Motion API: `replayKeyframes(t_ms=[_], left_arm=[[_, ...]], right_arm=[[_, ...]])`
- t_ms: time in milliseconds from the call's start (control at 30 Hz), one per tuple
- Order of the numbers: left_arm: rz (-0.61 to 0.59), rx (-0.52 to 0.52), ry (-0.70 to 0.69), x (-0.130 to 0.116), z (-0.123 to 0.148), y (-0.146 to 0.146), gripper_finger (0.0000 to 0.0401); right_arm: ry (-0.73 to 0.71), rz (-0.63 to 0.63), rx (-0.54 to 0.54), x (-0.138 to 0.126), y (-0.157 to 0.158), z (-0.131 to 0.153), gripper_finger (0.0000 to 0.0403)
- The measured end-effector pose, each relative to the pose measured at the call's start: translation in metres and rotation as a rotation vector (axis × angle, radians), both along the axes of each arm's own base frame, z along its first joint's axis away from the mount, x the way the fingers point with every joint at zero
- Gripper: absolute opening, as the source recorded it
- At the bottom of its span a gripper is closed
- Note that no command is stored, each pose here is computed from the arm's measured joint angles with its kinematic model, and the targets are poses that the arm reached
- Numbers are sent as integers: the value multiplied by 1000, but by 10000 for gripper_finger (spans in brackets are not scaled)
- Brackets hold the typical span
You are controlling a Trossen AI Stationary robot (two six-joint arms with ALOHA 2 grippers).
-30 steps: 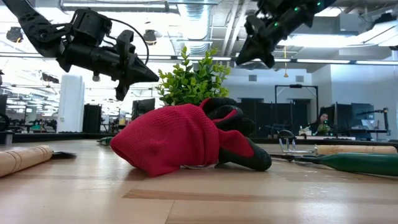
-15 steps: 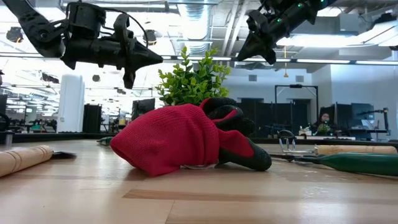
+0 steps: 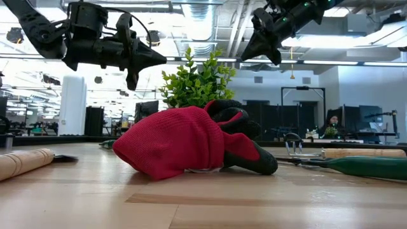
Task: Pick & Place Garden tools in Gardening bag
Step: Put the red gloves into the brown gardening bag
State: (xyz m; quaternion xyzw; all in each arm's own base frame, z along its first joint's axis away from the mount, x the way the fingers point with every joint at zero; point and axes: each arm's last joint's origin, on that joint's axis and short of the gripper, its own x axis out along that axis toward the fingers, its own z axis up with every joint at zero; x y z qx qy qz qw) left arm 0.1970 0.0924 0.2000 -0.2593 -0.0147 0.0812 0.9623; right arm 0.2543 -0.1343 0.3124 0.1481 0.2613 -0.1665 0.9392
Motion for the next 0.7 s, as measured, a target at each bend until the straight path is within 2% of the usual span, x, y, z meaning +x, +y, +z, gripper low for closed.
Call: replayKeyframes(t_ms=[100,700], left_arm=[[0,2,-3,0,0,0,2],[-9,-9,-22,0,5,-1,1]], right_arm=[[7,20,-31,0,0,0,0],[0,20,-36,0,0,1,0]])
